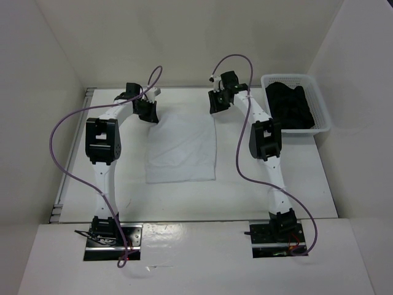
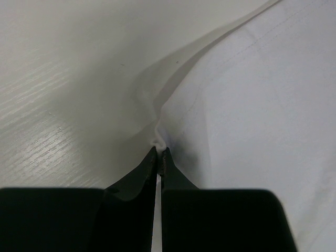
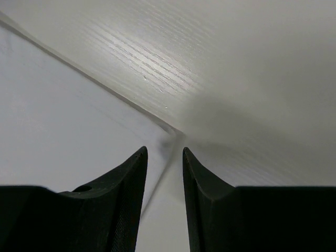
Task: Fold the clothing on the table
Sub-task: Fold the skirt
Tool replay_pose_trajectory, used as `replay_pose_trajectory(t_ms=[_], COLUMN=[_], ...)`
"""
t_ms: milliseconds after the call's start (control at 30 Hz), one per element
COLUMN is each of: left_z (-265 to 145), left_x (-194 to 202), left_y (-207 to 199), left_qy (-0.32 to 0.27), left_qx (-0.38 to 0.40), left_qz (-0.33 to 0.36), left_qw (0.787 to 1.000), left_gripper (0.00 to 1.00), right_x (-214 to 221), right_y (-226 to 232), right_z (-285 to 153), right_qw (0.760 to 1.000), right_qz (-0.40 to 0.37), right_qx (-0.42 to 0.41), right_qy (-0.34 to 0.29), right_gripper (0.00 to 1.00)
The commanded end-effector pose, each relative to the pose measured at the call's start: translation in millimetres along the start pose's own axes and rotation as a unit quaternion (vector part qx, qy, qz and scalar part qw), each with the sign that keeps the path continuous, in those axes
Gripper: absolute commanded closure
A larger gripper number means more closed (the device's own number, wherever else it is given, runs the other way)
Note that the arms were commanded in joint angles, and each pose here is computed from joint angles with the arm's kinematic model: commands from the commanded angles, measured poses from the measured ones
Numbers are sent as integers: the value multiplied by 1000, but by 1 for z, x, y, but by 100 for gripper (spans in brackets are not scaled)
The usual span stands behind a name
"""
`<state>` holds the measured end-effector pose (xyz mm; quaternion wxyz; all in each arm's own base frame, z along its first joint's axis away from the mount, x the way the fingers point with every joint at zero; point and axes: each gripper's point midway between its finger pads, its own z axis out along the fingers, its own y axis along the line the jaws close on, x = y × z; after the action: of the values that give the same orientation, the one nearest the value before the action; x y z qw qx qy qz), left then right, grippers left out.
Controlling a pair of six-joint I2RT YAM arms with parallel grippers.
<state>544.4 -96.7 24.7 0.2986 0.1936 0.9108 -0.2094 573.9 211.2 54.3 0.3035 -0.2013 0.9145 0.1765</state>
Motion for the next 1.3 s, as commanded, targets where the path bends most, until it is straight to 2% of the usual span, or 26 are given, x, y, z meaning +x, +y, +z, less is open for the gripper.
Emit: replay_pose_trajectory(t_ms=[0,267,500,967,1100,1133,1200,1267], left_z=[3,3,3,3,1,1,-2,-5], left_x=[41,41,45,44,41,45,40,41], left_y=[-2,-2,-2,-7,-8,-9,-9,-9], left_qy=[63,63,67,68,64,68,64,64], left_qx=[-6,-6,-5,-3,-3,-3,-4,-8], left_qz=[-20,-20,-18,-14,-12,-14,-12,-11], left_qw=[998,998,998,998,998,998,998,998], left_gripper=[97,97,97,97,97,97,98,98], right_x=[-4,1,7,9,9,9,12,8], right_y=[0,-2,1,12,18,16,17,18], right_z=[1,9,12,29,29,29,27,16], right_qw=[1000,1000,1000,1000,999,1000,999,1000], right_qz=[6,8,11,1,-6,-7,-5,-6], right_qx=[-9,-9,-20,-24,-27,-22,-22,-17], right_qy=[-1,5,13,19,21,21,27,25], right_gripper=[62,63,69,71,82,90,99,100])
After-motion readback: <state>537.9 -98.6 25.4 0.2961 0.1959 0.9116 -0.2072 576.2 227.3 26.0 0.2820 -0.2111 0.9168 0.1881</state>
